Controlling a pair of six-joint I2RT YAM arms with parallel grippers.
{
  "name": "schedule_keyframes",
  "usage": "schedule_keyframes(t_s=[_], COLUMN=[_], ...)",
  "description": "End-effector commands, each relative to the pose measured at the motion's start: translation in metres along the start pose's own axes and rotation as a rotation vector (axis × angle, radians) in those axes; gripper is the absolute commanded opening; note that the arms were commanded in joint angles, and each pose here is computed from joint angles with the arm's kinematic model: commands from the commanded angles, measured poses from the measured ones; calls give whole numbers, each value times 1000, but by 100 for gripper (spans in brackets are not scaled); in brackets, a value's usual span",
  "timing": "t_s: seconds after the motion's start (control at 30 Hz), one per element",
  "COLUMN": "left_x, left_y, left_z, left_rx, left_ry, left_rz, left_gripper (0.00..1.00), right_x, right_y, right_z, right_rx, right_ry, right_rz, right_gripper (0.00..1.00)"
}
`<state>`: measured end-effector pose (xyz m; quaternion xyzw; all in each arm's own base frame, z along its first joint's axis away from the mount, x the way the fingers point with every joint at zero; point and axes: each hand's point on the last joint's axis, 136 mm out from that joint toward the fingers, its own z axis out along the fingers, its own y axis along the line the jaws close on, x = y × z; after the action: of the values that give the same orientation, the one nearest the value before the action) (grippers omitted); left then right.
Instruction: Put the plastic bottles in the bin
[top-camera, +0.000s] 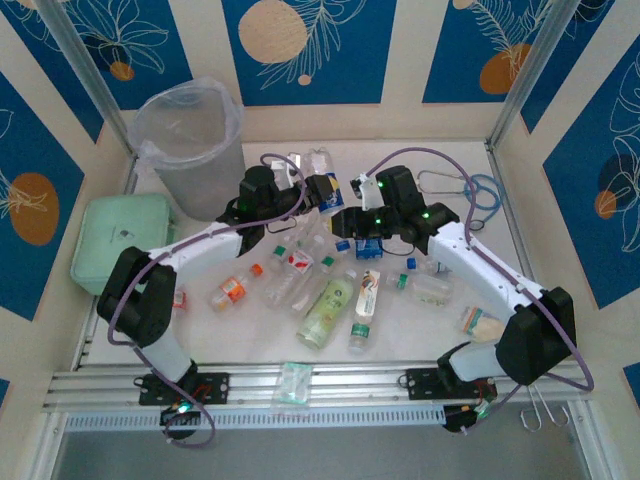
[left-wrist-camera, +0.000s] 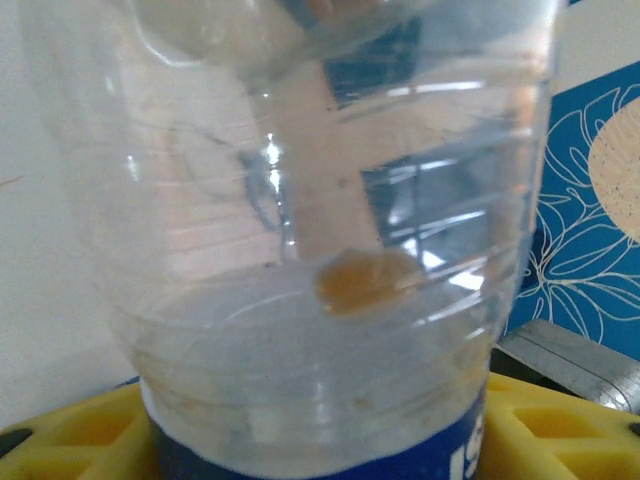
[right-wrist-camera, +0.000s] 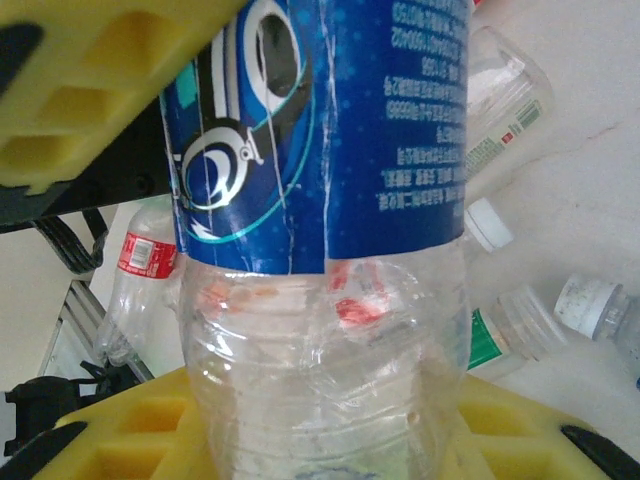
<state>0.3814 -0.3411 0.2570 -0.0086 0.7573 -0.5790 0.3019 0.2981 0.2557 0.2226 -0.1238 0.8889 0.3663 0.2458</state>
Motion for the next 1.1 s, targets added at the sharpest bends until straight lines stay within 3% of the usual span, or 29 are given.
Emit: schedule_keyframes(t_s=[0.0,0.07,0.27,0.3,0.47,0.77,0.9,1.07], left_x=[-6,-11,-56,-68,-145,-281,-316,-337], left_y=[-13,-18,-55,-65,-81,-63,-27,38], left_z=[4,3,-17,-24,-73,-201,-236,-243], left_rx=[20,11,-36,-43,-187,-560,-730,-906], left_ry=[-2,-3,-49,-67,-199,-575,-591,-484], left_rz=[35,60,235,270,417,519,512,469], left_gripper=[54,50,43,42,34,3,0,0], right_x=[-3,-5,-15,-14,-3,24,31,35], right_y=[10,7,-9,-14,-50,-91,-97,-96], right_z=[-1,-5,-32,-36,-56,-88,-98,-106], right_rx=[-42,-29,30,43,162,332,358,347], right_ry=[-8,-13,-56,-59,-64,-54,-62,-68], right_rz=[-20,-24,-6,3,76,188,209,254], right_gripper=[38,46,91,95,97,95,95,95])
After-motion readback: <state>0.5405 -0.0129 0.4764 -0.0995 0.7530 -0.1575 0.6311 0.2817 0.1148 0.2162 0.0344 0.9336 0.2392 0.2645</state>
